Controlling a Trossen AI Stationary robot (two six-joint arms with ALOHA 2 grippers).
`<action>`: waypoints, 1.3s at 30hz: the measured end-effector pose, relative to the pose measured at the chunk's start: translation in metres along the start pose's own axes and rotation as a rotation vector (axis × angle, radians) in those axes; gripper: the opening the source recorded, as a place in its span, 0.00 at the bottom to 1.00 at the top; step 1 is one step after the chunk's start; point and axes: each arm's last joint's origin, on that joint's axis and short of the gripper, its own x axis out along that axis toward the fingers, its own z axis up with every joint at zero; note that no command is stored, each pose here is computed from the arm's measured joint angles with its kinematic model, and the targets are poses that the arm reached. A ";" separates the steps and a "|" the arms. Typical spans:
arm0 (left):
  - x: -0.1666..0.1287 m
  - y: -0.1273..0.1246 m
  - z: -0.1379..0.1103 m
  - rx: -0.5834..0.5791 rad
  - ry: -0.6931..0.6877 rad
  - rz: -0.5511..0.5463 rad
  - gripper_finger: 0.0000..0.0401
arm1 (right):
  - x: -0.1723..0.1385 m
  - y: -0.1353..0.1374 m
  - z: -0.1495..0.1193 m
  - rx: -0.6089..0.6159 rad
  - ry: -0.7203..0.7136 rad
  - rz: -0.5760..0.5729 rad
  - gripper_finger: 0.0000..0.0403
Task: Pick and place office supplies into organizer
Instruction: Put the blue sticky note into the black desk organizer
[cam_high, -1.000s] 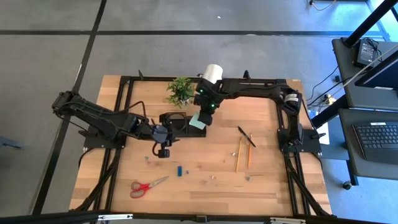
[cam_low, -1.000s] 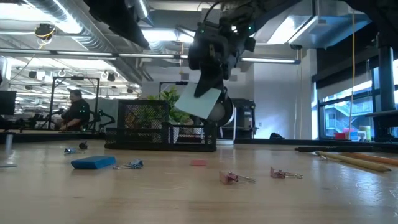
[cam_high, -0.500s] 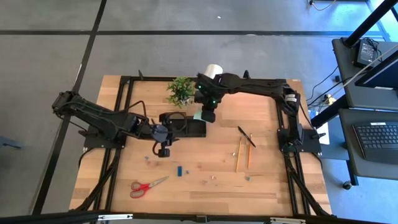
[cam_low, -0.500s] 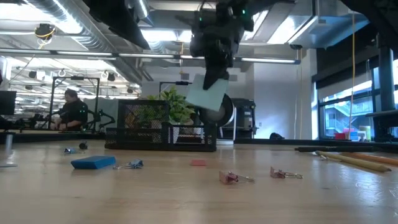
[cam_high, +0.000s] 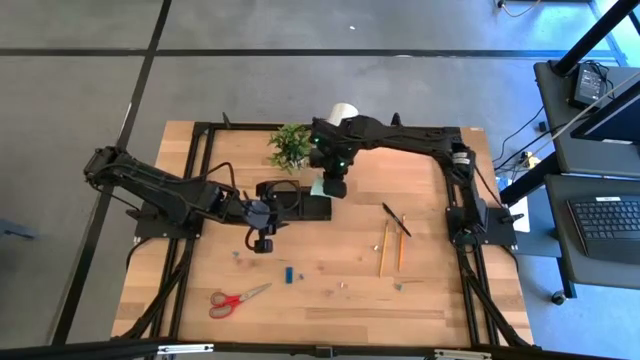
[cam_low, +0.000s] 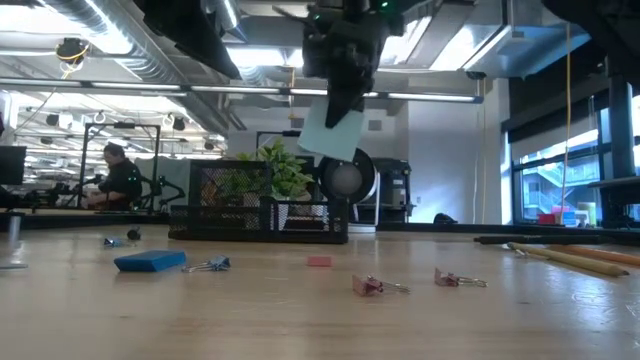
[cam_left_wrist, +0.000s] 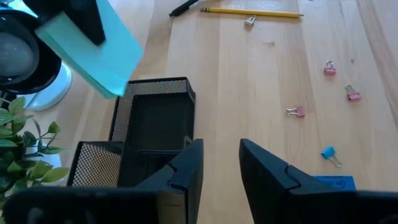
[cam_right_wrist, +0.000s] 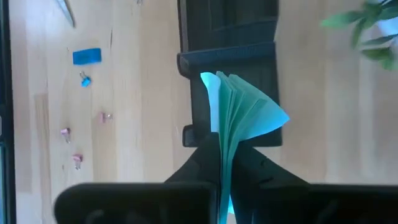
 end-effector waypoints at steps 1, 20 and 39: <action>0.000 0.000 0.000 0.002 0.000 0.000 0.24 | 0.004 -0.001 0.003 -0.001 0.020 0.002 0.04; 0.001 0.001 -0.001 -0.008 0.011 -0.002 0.24 | 0.056 -0.009 0.029 -0.119 0.193 0.066 0.04; 0.001 0.001 -0.001 -0.006 0.016 -0.004 0.24 | 0.087 -0.013 0.030 -0.124 0.211 0.081 0.05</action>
